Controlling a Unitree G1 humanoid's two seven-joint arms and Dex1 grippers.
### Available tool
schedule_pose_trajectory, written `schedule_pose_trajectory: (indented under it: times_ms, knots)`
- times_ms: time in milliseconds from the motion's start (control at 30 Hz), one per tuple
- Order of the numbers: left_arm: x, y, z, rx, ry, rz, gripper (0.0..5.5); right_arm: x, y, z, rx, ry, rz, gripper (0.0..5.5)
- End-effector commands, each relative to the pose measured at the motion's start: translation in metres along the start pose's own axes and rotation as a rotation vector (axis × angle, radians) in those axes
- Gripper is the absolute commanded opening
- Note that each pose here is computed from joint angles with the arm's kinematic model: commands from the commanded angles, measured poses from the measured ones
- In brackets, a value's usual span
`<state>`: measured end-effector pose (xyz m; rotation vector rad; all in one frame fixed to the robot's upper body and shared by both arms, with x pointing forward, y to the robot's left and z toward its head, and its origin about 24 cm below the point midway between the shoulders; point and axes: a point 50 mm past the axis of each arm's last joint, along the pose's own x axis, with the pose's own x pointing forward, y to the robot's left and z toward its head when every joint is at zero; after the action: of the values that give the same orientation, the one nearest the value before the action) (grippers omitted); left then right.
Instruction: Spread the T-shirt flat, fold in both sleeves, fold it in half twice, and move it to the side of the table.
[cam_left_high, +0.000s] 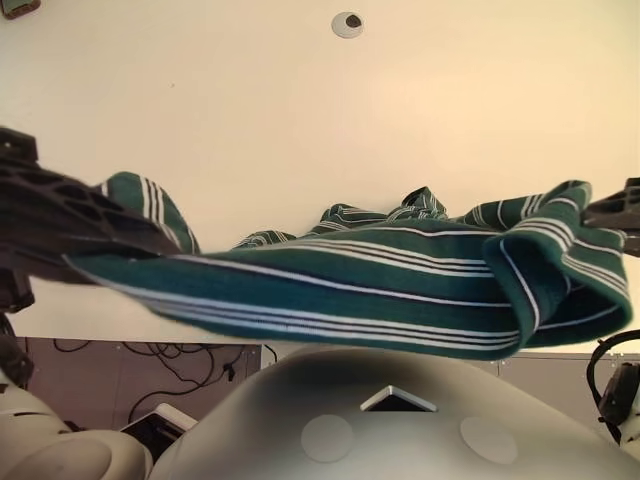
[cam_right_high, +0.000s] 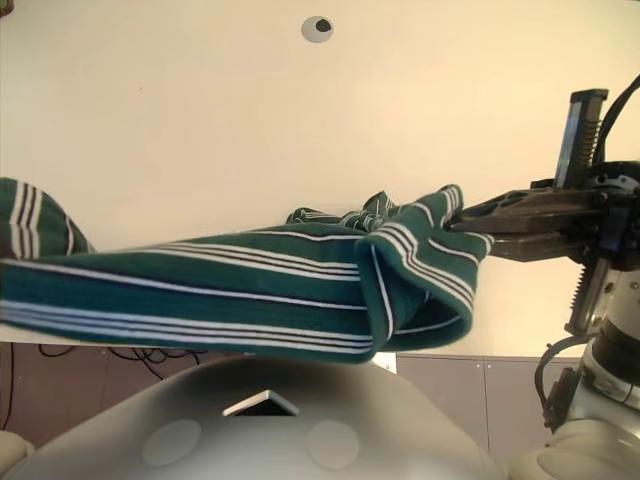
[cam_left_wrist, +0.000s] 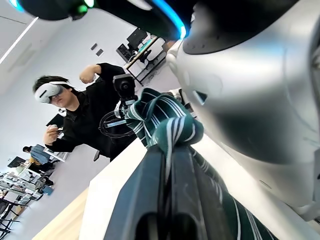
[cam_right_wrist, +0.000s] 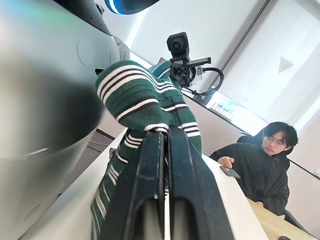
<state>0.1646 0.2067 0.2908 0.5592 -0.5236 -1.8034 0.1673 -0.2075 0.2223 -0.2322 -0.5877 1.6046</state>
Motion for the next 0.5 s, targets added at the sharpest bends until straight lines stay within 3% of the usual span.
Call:
schedule_pose_trajectory:
  times_ms: [33, 133, 267, 400, 500]
  knots:
    - [-0.002, 0.008, 0.004, 0.007, -0.035, 0.024, 0.00, 0.003, -0.004, 0.002, 0.003, -0.037, 0.000, 0.03]
    - [-0.006, 0.018, -0.013, 0.020, 0.042, 0.092, 0.00, 0.004, -0.010, -0.009, -0.020, 0.027, -0.060, 0.03]
    - [-0.009, 0.042, -0.045, 0.099, 0.166, 0.211, 0.00, 0.005, -0.037, -0.029, -0.087, 0.110, -0.217, 0.03]
    - [-0.021, 0.066, -0.055, 0.221, 0.289, 0.355, 0.00, 0.008, -0.068, -0.043, -0.149, 0.155, -0.362, 0.03]
    - [-0.033, 0.076, -0.077, 0.299, 0.479, 0.418, 0.00, 0.009, -0.091, -0.061, -0.168, 0.243, -0.468, 0.03]
